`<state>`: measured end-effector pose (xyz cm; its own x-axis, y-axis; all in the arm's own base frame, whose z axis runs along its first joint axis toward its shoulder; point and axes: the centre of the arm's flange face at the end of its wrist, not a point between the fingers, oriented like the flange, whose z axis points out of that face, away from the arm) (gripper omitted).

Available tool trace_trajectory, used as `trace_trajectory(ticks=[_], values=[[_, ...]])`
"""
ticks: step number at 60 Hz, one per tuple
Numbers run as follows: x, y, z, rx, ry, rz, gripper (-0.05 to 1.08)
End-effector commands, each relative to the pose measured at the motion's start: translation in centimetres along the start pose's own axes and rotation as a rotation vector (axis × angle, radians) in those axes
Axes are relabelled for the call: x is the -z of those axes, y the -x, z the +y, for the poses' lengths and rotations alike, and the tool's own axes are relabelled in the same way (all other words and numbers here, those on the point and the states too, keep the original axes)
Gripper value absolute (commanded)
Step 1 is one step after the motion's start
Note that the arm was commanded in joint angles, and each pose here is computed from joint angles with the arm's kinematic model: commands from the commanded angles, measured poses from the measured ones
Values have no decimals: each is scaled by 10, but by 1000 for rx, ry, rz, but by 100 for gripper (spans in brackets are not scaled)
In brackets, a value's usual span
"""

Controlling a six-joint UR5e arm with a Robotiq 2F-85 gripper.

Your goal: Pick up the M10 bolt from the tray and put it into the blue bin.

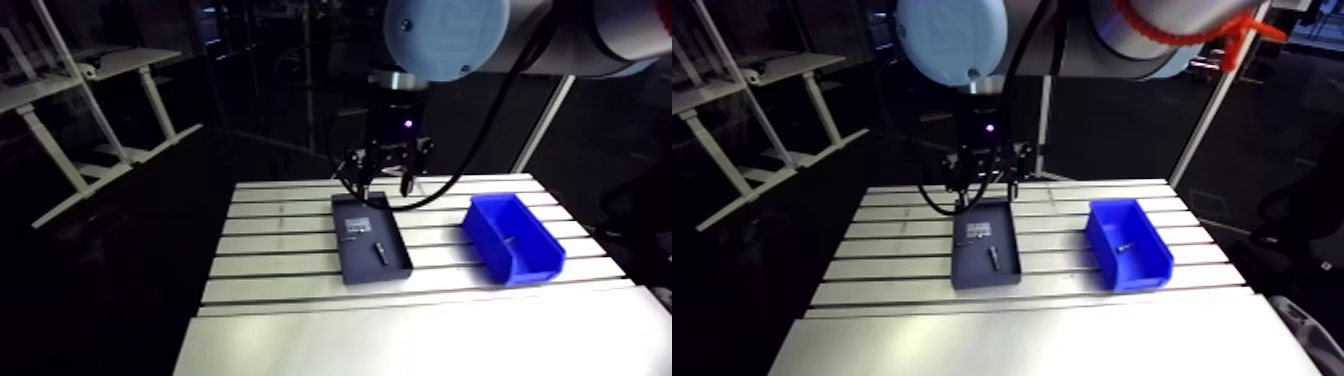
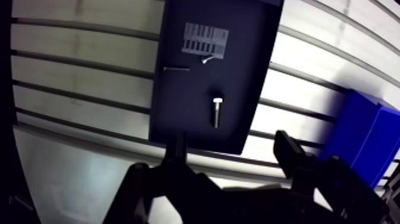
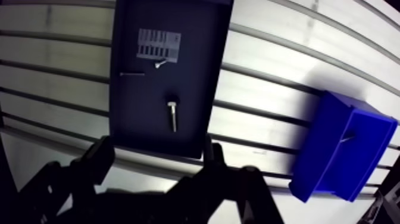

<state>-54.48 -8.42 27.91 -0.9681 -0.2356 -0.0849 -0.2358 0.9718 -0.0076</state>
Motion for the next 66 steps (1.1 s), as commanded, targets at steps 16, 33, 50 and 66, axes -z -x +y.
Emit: trace_trajectory(ticks=[16, 33, 50, 66], values=[[-42, -3, 1, 8, -10, -32, 43], [-60, -1, 0, 8, -14, -46, 51], [-74, -1, 0, 6, -20, -66, 59], [-84, -1, 0, 0, -23, -83, 65]])
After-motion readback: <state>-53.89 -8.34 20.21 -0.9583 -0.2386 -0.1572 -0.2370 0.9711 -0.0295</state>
